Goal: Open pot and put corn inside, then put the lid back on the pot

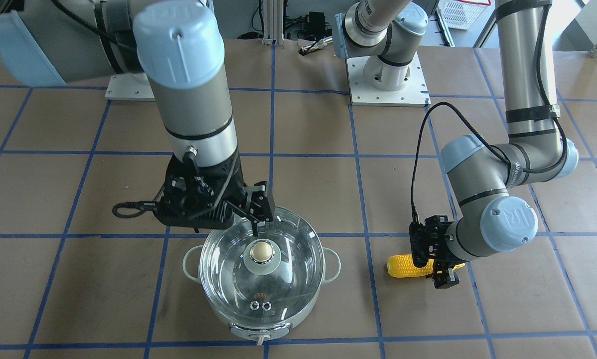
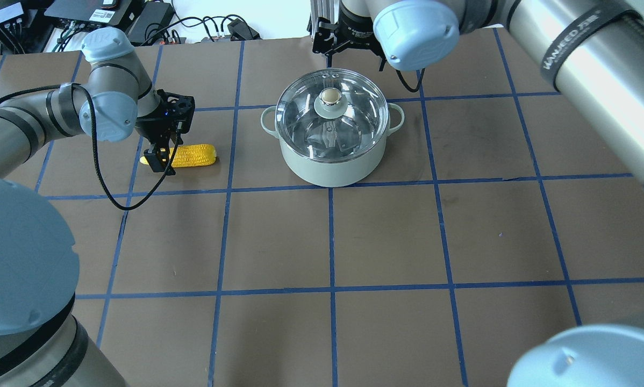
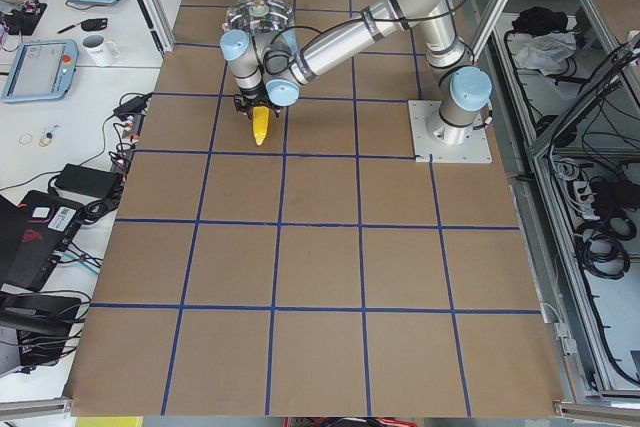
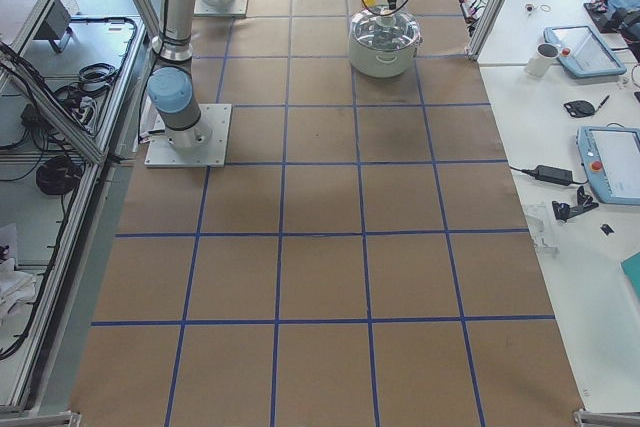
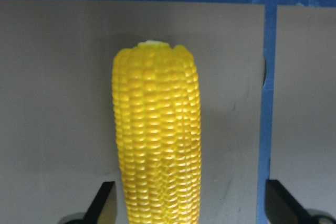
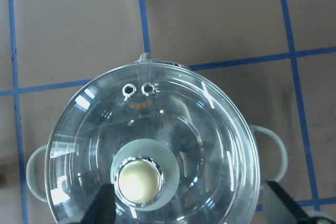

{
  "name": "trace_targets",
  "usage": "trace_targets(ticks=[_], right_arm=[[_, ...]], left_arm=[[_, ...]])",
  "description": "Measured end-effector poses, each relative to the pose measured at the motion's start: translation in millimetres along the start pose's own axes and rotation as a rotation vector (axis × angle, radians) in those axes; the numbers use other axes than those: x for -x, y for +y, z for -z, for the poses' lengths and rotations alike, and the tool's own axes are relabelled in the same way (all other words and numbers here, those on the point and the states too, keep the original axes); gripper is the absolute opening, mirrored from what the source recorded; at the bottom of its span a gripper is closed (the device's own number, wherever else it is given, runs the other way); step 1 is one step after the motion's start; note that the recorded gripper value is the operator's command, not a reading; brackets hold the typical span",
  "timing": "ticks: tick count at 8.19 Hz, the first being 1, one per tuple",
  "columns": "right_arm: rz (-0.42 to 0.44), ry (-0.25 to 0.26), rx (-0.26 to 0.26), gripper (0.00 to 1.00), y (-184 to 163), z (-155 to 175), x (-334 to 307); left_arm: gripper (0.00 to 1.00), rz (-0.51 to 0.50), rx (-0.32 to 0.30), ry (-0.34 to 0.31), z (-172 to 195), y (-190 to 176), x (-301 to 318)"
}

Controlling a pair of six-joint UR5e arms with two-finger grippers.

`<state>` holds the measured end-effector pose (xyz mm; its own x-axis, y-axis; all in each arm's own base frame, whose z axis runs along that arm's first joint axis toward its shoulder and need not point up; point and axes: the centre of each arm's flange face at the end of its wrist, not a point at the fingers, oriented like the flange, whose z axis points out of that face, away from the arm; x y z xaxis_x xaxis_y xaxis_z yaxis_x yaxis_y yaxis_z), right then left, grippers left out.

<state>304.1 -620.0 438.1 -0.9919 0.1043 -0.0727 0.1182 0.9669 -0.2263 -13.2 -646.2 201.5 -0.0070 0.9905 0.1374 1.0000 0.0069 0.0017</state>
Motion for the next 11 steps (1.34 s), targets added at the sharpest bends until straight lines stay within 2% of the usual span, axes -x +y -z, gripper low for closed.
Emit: trace_targets(ticks=[2,3,4,5,8,11], right_arm=[[0.016,-0.008,-0.002,1.0,-14,-58,14],[0.019,-0.009,0.006,1.0,-14,-75,20],[0.024,-0.009,0.014,0.99,-11,-86,28],[0.03,-0.009,0.02,0.92,-8,-92,33],[0.059,-0.007,0.034,0.79,-3,-99,37],[0.072,0.011,0.056,0.71,5,-96,42]], left_arm=[[1.0,0.003,-0.001,0.011,-7,0,0],[0.83,0.003,-0.002,0.017,-13,0,0],[0.21,0.003,-0.002,0.011,-17,0,3],[0.0,0.0,-0.001,0.001,-19,0,5],[0.0,-0.002,0.024,-0.022,-8,2,5],[0.0,0.041,0.103,-0.096,48,2,-10]])
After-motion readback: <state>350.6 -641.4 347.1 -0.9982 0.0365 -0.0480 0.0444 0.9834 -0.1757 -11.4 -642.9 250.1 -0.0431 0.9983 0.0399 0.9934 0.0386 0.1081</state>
